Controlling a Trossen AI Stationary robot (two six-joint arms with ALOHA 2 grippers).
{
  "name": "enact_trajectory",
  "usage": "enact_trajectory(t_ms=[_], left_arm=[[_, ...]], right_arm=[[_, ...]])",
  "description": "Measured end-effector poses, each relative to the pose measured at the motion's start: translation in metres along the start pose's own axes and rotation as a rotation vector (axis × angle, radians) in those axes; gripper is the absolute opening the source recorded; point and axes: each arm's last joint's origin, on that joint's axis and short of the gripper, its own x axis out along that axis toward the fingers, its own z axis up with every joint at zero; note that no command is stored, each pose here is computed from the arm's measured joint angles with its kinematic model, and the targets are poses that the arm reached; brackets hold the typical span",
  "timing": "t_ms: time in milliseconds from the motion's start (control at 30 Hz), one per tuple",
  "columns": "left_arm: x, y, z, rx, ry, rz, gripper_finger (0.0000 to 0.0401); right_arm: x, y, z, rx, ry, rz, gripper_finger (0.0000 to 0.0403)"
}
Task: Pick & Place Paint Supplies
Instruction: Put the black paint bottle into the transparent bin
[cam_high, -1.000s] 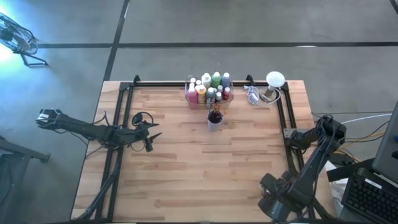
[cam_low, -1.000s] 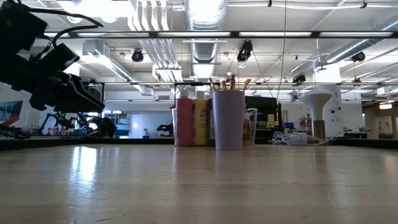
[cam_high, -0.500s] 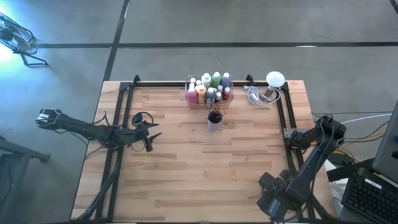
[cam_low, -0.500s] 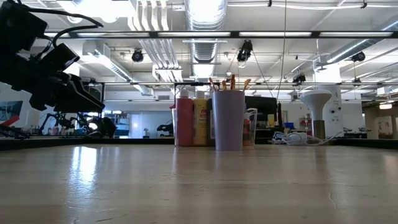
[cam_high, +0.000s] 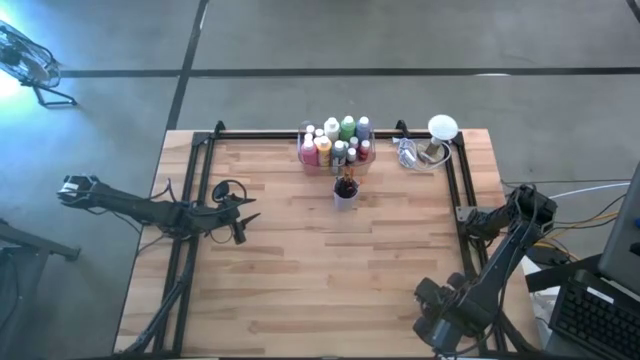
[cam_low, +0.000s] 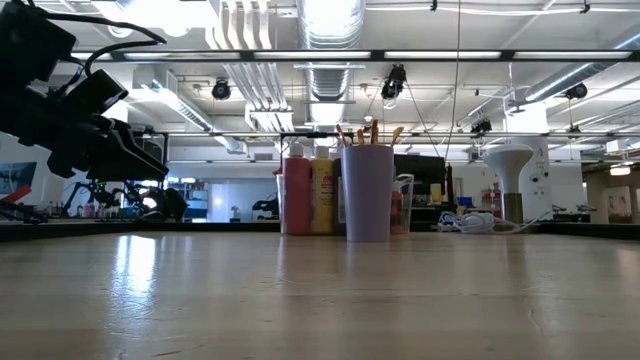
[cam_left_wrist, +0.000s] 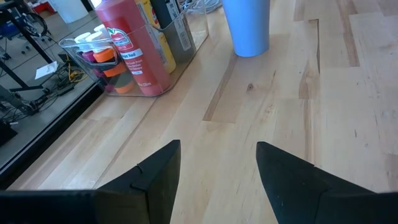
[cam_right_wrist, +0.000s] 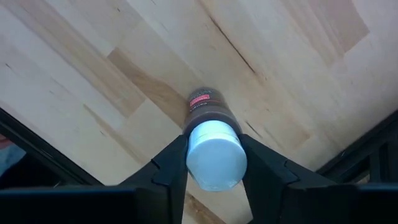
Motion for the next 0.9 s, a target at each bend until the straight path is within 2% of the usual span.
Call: enact_trajectory(t_ms=[167, 367, 633, 900], left_arm=[[0.0, 0.0, 0.0, 0.0, 0.0, 0.001, 0.0216], [0.0, 0.0, 0.0, 0.0, 0.0, 0.0, 0.0216], [0.0, 0.0, 0.0, 0.0, 0.0, 0.001, 0.0216], [0.0, 0.0, 0.0, 0.0, 0.0, 0.0, 0.0216]], right_arm=[[-0.002, 0.001, 0.002, 0.0, 0.003, 0.006, 0.0128], [-0.002, 0.003, 0.013, -0.056, 0.001, 0.006, 0.0114], [0.0, 0.004, 0.054, -0.192, 0.002, -0.01, 0.0128], [0.001, 0.0, 0.094, -0.342, 0.006, -0.02, 0.0114]])
